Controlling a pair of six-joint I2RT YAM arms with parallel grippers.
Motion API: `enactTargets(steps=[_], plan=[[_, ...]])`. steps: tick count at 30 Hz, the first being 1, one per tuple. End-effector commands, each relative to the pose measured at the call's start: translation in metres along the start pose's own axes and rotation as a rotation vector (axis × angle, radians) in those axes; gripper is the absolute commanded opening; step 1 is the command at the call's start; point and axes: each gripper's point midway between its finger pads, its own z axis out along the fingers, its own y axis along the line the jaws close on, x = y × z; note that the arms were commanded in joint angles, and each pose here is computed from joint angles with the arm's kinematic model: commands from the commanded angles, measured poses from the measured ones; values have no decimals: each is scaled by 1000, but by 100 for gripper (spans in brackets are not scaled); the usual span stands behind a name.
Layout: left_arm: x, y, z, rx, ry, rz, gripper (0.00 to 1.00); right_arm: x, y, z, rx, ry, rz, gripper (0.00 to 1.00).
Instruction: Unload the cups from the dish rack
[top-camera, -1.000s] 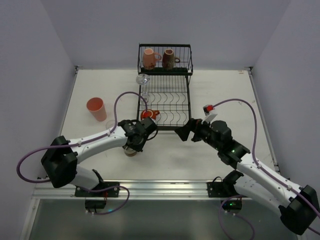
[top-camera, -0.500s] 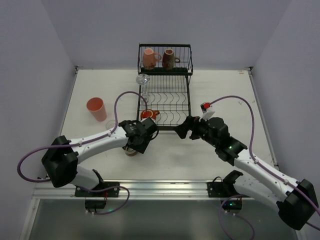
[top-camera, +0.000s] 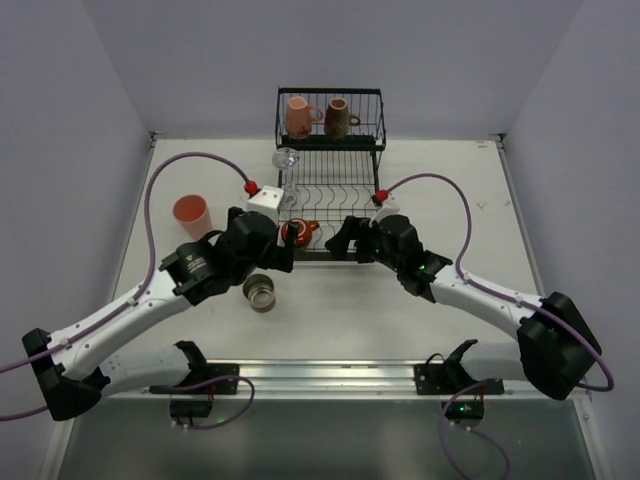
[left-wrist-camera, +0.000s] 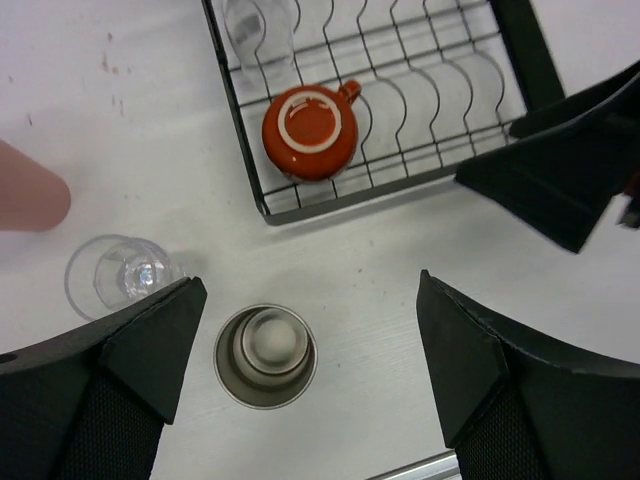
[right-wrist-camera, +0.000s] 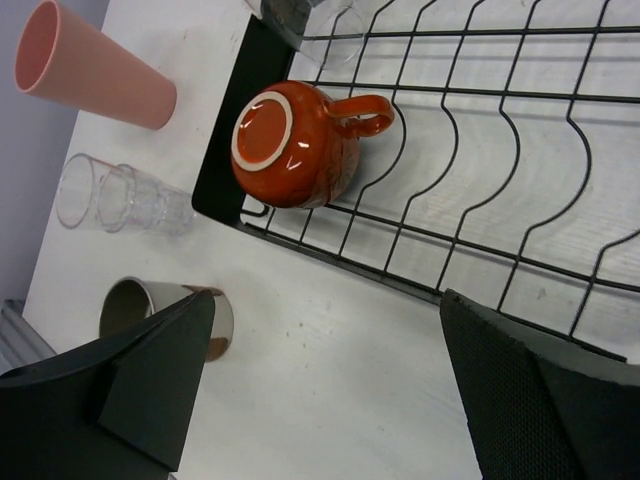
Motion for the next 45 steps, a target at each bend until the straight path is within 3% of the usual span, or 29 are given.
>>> enactTargets(steps=[1, 14, 27, 45], plan=[[-39, 14, -21, -15, -210, -77, 95, -33, 32, 18, -45, -125, 10, 98], [-32, 55, -41, -90, -381, -94, 100, -12, 39, 90, 188, -64, -229, 99], [-17, 56, -34, -84, -369, -75, 100, 6, 47, 129, 248, -3, -271, 99], [-15, 54, -29, -83, -361, -70, 100, 18, 21, 156, 372, 15, -338, 99]])
